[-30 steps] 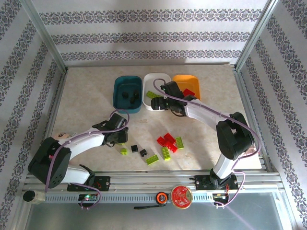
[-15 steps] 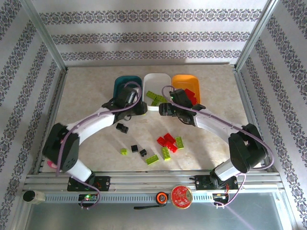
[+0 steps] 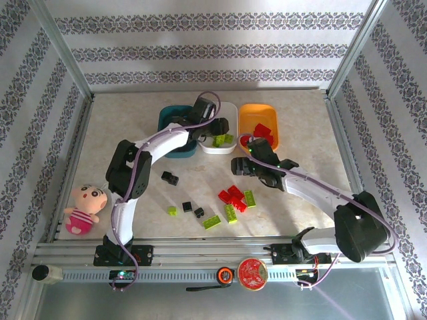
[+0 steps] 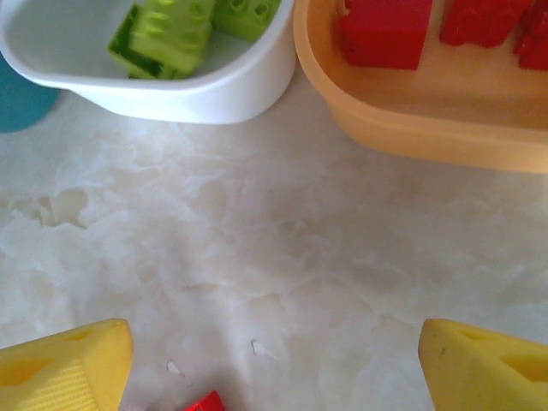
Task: Sort the legos into containers by color
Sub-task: Place the lego in the container, then pick up the lego from the bottom-center of the table.
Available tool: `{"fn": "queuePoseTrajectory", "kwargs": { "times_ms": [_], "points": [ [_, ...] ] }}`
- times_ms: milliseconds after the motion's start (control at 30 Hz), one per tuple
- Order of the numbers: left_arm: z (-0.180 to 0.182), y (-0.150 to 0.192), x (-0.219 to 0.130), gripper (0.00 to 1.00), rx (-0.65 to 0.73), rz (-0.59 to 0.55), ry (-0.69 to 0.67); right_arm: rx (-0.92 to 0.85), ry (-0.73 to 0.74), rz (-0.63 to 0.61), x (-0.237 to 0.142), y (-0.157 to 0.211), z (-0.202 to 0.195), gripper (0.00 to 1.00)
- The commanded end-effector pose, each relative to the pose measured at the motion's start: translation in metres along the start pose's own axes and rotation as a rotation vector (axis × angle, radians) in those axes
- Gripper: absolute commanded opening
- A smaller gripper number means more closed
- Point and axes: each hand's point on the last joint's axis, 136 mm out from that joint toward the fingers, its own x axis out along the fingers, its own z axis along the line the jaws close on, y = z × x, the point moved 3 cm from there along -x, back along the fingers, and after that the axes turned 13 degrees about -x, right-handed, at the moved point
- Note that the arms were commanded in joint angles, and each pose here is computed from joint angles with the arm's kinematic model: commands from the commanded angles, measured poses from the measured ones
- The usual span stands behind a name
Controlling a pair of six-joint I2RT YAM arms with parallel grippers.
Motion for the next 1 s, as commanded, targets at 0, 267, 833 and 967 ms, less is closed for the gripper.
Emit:
{"fn": "queuePoseTrajectory", "kwargs": {
  "times_ms": [0,267,833,967],
  "points": [
    [-0.017,-0.014,-0.016,0.65,0.001,-0.010,0.038,0.019,-0.026,0.048,-0.006,0.017,0.002,0.87],
    [-0.013,-0.004,-0.093,0.89,-0.034,-0.102,0.144,-0.017,-0.111,0.157,-0.009,0.044,0.021,0.83],
    [0.111,0.109,-0.207,1.00,-0.081,-0.130,-0.063,-0.302,-0.117,0.527,-0.034,0.096,0.055,0.62],
    [0.120,0.113,-0.212,1.00,-0.088,-0.145,-0.088,-0.328,-0.085,0.602,-0.039,0.104,0.049,0.60]
  ]
}}
